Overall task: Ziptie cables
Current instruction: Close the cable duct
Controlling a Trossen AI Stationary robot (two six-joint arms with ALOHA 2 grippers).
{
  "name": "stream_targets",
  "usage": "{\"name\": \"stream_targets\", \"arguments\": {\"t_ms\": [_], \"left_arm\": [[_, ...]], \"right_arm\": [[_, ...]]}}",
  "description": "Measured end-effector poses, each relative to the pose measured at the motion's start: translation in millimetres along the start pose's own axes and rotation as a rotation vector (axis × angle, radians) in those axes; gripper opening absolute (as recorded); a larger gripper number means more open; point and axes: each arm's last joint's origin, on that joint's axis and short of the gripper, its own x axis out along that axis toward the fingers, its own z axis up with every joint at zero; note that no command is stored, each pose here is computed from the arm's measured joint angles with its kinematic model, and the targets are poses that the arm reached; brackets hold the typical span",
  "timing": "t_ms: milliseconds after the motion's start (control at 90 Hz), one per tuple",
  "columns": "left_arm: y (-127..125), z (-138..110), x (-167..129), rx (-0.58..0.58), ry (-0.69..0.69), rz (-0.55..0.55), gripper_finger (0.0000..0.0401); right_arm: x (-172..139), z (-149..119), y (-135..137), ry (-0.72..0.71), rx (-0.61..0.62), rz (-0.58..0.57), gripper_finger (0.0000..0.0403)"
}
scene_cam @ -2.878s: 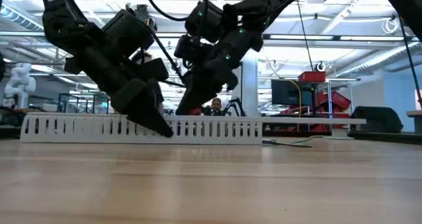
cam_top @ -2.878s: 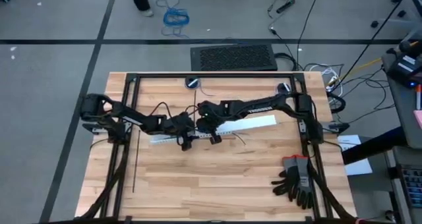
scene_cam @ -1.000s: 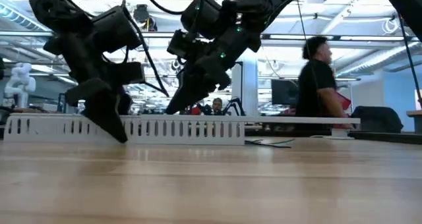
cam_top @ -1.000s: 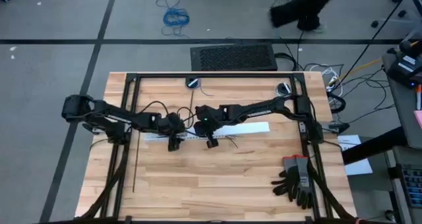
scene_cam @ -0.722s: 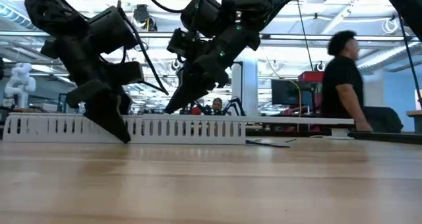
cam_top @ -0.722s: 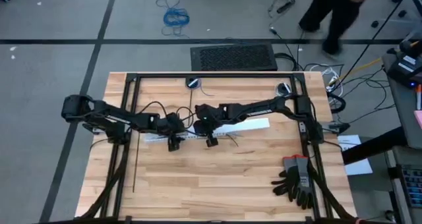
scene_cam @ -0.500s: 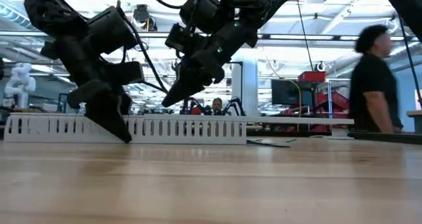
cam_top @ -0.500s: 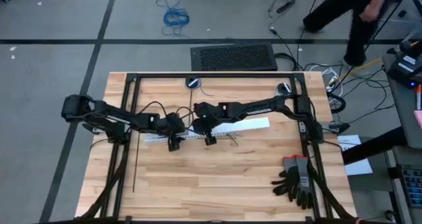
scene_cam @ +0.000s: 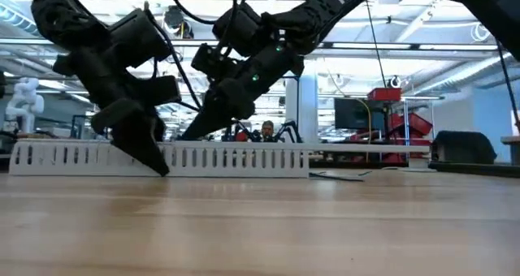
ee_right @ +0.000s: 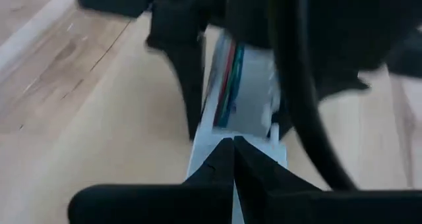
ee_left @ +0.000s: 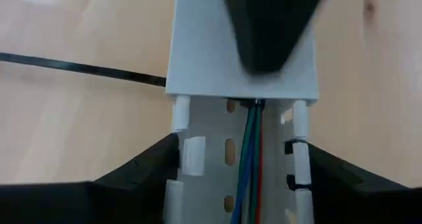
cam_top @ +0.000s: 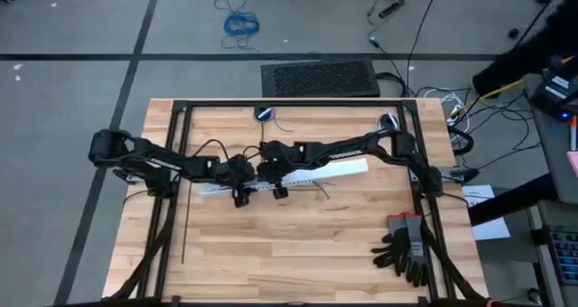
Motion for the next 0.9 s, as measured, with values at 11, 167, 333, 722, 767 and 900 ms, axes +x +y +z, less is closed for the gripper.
{"name": "stream_targets", "arguments": {"t_ms": [11, 167, 333, 722, 767, 900], "left_arm": [[0, 0, 1, -0.002, -0.004, 0.0, 0.0241], [-1, 2, 11, -0.02, -0.039, -0.004, 0.0241], [-1, 5, 12, -0.027, -0.069, -0.012, 0.024], [-1, 5, 13, -0.023, -0.066, -0.011, 0.024], [-1, 5, 13, -0.018, -0.065, -0.011, 0.024], [-1, 5, 13, -0.001, -0.066, -0.006, 0.024]], "right_arm": [[1, 0, 0, -0.002, -0.002, 0.002, 0.0], [4, 5, 1, 0.006, -0.049, -0.004, 0.0], [-43, 40, 12, 0.057, -0.17, -0.101, 0.0], [-79, 27, 13, 0.297, -0.007, -0.026, 0.0], [-76, 23, 12, 0.316, 0.004, -0.021, 0.0], [-60, 8, 6, 0.349, 0.027, -0.019, 0.0]]}}
